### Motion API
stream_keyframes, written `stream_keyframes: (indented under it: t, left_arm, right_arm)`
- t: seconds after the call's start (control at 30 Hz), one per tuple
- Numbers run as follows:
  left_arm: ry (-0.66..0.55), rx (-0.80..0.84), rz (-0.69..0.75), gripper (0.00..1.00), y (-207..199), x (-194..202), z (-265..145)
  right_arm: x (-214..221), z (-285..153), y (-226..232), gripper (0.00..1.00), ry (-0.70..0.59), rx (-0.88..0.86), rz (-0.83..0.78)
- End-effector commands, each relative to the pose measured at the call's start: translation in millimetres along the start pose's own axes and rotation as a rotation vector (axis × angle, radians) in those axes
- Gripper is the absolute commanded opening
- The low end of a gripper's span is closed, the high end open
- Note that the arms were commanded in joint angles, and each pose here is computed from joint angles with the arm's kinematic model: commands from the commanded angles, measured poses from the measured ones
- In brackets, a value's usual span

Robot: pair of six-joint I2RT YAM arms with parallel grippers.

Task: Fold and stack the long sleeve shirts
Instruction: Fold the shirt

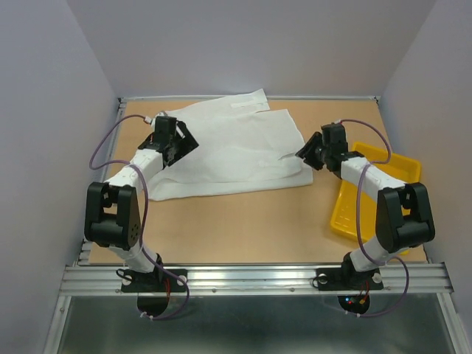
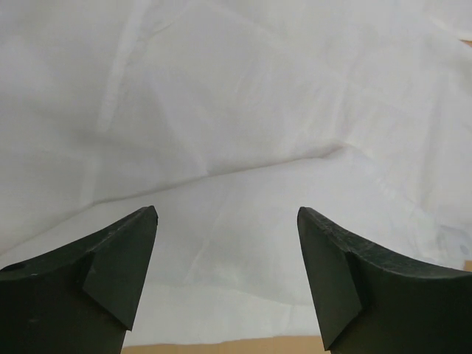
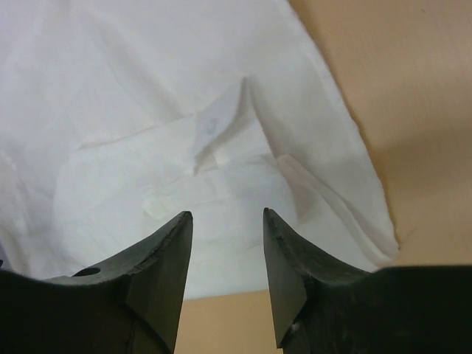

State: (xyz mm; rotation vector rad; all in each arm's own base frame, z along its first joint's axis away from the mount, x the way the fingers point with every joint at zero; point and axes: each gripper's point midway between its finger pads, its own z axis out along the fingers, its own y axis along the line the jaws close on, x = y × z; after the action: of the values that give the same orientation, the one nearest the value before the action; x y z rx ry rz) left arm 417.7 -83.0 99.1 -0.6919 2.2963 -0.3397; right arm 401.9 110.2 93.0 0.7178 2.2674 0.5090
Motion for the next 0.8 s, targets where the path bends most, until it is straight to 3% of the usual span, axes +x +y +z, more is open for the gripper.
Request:
stream_keyframes:
  t: [0.0,0.23,0.33,0.53,0.77]
  left_arm:
    - [-0.048,0.182,0.092,0.89,-65.7,-15.3,-36.7]
    - [0.015,0.339,0.132,0.85,-123.1,20.3,-11.2]
    - [0.074,0.341,0.131,0.84,-124.4,38.4,15.4]
    - [0.088,0.261,0.119,0.81,-100.8,56.8,49.1]
    - [0.049,0.249,0.110,0.82,-93.2,46.2,34.7]
  right_arm:
    - [-33.6,-23.1,85.5,0.49,-0.040,-0.268,-0.087]
    - [-23.4,-5.9,154.4,0.47,0.006,-0.530,-0.072]
    - [-13.2,22.6,152.6,0.46,0.035,-0.545,-0.038]
    - [8.4,73.0,108.2,0.44,0.044,-0.422,-0.004]
    - [9.0,80.5,56.5,0.43,0.028,-0.319,0.001]
